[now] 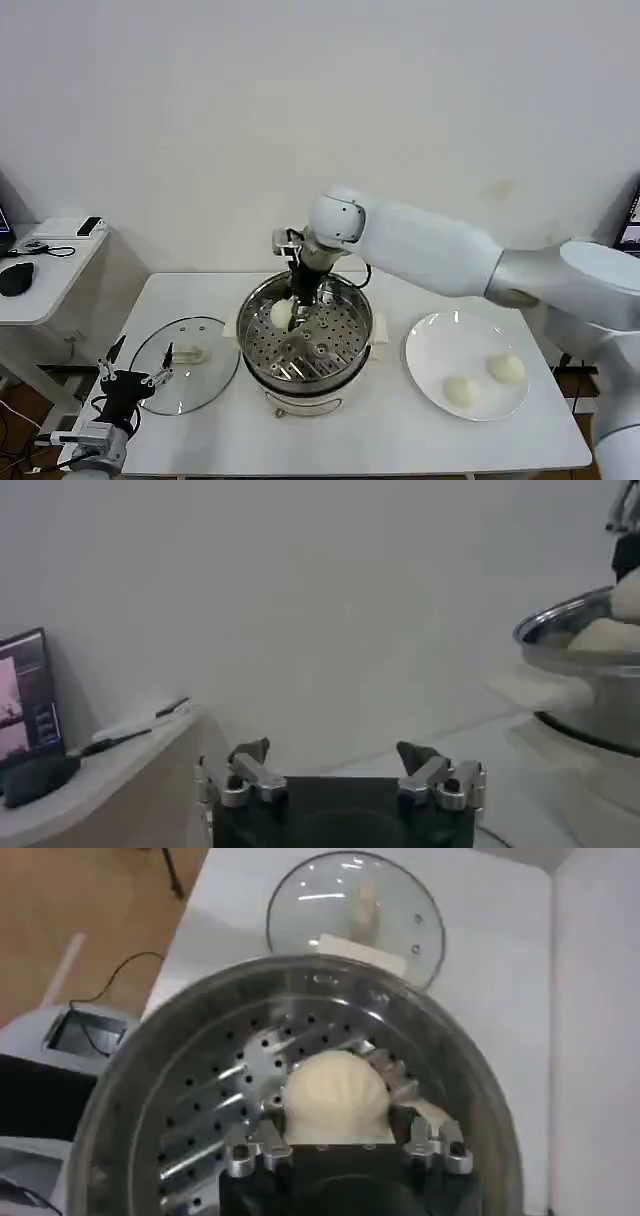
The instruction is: Take steamed baozi put them in steamer then cover it.
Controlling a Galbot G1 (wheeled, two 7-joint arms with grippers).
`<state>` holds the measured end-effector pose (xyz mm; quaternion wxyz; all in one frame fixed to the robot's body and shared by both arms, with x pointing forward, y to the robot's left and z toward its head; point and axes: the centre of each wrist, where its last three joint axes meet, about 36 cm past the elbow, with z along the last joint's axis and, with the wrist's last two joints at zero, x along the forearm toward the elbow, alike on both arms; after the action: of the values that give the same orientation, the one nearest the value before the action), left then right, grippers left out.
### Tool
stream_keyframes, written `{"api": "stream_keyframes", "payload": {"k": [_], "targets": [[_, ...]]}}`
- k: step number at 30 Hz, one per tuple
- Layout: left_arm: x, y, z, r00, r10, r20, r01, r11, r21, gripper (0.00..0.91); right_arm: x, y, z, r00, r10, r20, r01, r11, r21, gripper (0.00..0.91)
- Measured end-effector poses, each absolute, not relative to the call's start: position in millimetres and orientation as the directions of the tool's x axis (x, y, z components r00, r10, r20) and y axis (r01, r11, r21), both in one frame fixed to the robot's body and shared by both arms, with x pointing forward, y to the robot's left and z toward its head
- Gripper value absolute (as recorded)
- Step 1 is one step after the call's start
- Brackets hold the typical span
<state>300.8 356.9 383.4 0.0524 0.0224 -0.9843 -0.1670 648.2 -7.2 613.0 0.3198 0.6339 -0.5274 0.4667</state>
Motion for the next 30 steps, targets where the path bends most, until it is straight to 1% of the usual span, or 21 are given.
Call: {"api": "stream_keyframes", "payload": {"k": [7, 8, 19, 20, 30], "targets": [[302.3, 358.4, 382.4, -0.993, -0.064, 0.096, -0.029, 0.944, 0.330, 0.907, 645.6, 10.9, 597.4, 0.012, -0.372, 0.928, -0.964, -0.251, -0.088, 0.675], [302.6, 358.0, 382.1, -0.993, -0.063, 0.096, -0.028, 0.944, 0.329, 0.907, 645.4, 12.8, 596.2, 0.012, -0.372, 0.928, -0.964, -0.252, -0.089, 0.685], [303.8, 357.2, 381.2, -0.994, -0.060, 0.096, -0.026, 0.945, 0.326, 0.907, 642.1, 25.5, 585.5, 0.018, -0.365, 0.931, -0.960, -0.266, -0.085, 0.685], [303.8, 356.9, 381.0, -0.993, -0.060, 0.097, -0.025, 0.945, 0.325, 0.907, 642.0, 26.5, 584.6, 0.018, -0.364, 0.931, -0.960, -0.267, -0.086, 0.907], [302.6, 356.6, 379.7, -0.993, -0.062, 0.101, -0.026, 0.946, 0.324, 0.907, 639.6, 33.5, 580.2, 0.016, -0.365, 0.931, -0.958, -0.272, -0.091, 0.907]]}}
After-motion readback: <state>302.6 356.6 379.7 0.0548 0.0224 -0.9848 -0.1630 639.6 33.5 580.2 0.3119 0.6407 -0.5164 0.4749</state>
